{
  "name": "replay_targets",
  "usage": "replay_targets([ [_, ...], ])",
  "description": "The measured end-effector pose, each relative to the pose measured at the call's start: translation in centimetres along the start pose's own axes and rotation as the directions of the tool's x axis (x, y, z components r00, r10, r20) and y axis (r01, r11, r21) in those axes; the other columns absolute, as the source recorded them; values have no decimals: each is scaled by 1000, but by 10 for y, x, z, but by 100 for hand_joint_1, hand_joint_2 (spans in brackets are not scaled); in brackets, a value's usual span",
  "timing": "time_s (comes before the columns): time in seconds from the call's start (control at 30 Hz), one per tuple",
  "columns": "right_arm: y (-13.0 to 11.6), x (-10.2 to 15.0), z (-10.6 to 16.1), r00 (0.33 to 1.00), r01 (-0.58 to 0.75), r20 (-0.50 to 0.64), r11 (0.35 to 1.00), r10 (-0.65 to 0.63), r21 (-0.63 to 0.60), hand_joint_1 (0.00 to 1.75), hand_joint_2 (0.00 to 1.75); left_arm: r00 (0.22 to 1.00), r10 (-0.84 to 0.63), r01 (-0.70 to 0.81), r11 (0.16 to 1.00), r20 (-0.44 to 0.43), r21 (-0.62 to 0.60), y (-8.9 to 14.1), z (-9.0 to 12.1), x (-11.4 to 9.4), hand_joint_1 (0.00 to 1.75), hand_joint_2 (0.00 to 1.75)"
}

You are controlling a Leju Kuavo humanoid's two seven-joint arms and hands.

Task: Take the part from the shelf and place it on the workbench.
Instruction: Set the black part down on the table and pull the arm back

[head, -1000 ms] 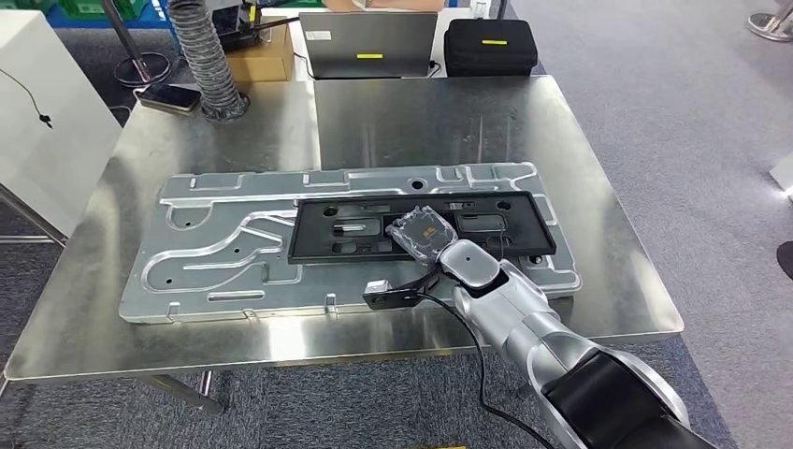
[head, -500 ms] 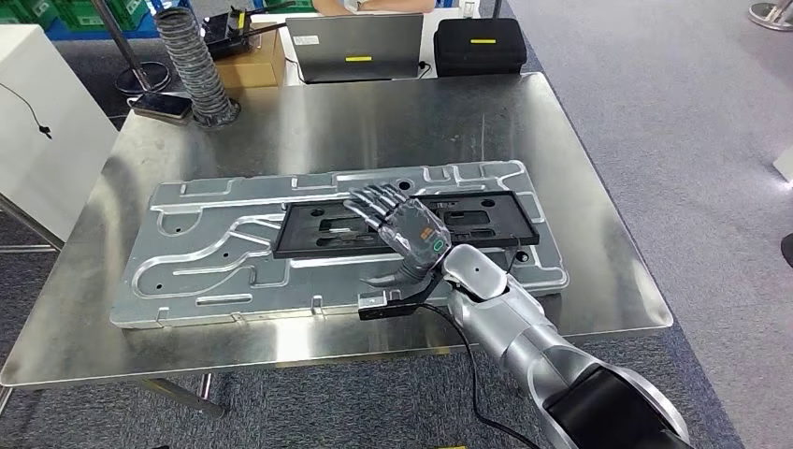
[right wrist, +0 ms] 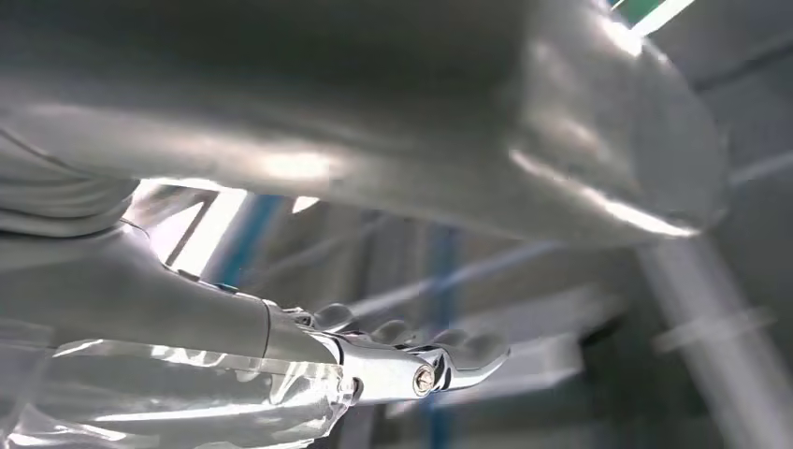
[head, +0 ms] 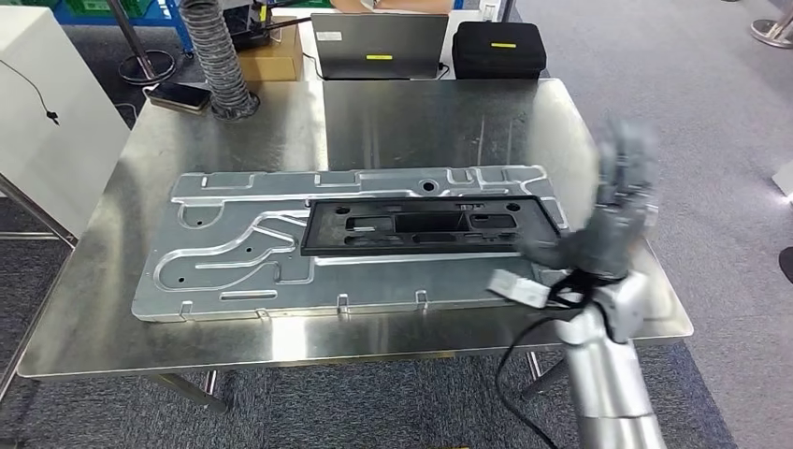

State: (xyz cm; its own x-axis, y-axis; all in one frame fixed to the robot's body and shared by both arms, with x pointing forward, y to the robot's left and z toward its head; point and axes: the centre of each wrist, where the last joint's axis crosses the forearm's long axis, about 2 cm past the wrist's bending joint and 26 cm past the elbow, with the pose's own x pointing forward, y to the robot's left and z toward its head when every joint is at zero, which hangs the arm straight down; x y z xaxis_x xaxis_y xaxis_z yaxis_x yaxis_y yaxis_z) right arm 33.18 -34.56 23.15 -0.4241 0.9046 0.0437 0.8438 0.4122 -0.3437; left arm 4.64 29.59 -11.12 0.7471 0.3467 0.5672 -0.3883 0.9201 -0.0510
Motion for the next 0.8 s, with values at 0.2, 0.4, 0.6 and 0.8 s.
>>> replay_targets([
  [0.2, -112, -72, 84, 910, -297, -302, 955, 282, -2, 0, 0, 999, 34, -34, 999, -16, 5, -1, 4, -8, 0, 0],
  [0.4, -172, -82, 167, 758, -433, -415, 864, 503, 255, 0, 0, 998, 60, -59, 998, -28, 24, 0, 5, -9, 0, 0],
  [0.6, -179, -66, 253, 617, -320, -539, 809, 574, 494, 0, 0, 998, 50, -50, 999, -24, 15, 0, 4, -7, 0, 0],
  [0.8, -180, -38, 321, 470, -119, -649, 771, 598, 625, 0, 0, 999, 24, -24, 1000, -45, -8, -3, 4, -7, 0, 0],
])
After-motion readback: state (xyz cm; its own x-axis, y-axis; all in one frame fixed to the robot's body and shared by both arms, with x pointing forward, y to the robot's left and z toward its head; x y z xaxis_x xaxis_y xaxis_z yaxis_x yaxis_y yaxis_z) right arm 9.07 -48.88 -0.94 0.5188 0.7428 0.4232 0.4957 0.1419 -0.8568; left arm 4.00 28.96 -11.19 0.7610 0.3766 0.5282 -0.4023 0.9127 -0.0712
